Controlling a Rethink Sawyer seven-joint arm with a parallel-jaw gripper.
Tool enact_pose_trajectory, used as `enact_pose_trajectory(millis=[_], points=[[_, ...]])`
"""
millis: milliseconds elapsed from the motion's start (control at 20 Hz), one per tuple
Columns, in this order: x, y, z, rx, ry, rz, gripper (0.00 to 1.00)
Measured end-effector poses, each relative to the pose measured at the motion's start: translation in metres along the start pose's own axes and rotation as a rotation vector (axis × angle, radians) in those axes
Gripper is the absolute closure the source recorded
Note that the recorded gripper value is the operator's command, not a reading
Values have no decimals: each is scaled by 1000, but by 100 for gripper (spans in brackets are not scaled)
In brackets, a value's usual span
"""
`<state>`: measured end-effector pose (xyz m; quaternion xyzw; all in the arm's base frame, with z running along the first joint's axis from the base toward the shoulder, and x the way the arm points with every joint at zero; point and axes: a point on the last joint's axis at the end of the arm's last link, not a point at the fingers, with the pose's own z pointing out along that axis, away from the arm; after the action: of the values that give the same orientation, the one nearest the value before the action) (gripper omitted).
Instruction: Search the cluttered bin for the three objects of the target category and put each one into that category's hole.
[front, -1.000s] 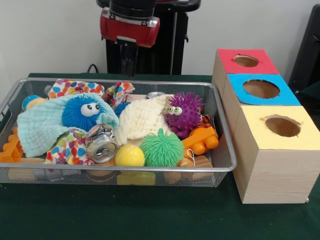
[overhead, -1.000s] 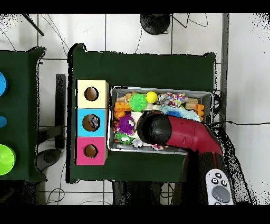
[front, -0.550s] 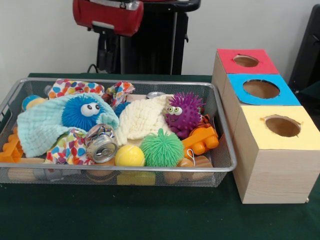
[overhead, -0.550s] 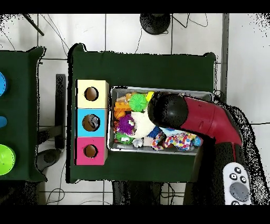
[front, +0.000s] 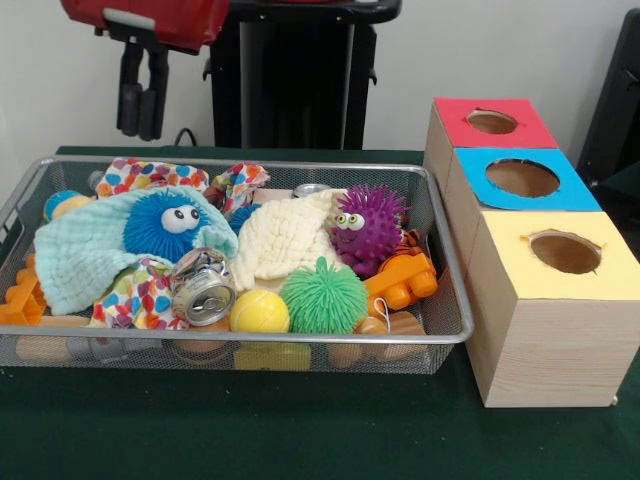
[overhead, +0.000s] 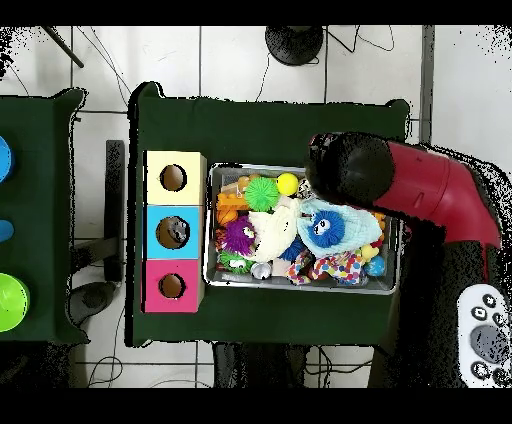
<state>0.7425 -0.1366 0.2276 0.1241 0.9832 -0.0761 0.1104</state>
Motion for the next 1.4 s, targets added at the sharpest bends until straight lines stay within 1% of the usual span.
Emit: enact_pose_trajectory(millis=[50, 200, 300, 550, 850, 1150, 1400], points=[[-7, -1, 0, -3, -9, 1, 100], [-16, -2, 2, -2, -25, -3, 100], [-23, -1, 5, 4, -38, -15, 100], [-32, 2, 15, 13, -51, -34, 100], [-38, 4, 22, 16, -58, -38, 100], [-39, 9, 19, 15, -61, -46, 100], [-37, 27, 14, 17, -68, -71, 100]])
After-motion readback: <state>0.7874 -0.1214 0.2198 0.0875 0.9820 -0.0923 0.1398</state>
